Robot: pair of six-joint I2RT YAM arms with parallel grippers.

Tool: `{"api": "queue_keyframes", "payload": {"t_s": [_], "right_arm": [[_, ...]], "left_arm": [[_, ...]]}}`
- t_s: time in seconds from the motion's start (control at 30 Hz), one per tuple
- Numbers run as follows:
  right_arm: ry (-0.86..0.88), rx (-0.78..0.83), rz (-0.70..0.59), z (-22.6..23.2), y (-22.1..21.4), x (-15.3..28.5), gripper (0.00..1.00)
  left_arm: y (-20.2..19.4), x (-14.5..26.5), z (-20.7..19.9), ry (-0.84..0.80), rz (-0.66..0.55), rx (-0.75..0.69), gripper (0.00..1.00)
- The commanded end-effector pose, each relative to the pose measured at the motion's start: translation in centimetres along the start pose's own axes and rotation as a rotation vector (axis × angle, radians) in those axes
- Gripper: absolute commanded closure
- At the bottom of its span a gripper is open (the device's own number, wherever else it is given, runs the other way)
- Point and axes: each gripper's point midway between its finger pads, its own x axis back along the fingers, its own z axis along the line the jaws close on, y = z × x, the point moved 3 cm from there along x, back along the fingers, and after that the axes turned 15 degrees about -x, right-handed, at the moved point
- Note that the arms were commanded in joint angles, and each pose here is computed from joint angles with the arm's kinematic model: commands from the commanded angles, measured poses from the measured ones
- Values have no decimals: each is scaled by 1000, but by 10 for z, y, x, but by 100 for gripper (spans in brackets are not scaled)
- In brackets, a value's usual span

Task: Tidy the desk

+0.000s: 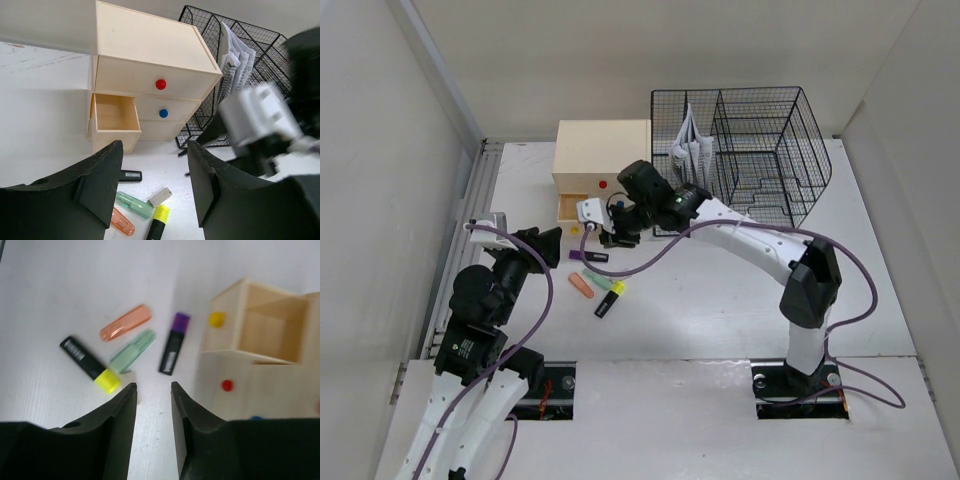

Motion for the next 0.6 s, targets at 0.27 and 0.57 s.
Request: {"api": "queue_keyframes", "payload": {"t_s": [0.27,0.57], "right_arm": [[177,-60,269,19,-119,-64,55],[129,-79,329,12,-144,-77,52]], "left_arm": [[14,1,-1,-3,-58,-4,49],[14,1,-1,-3,-58,-4,49]]}}
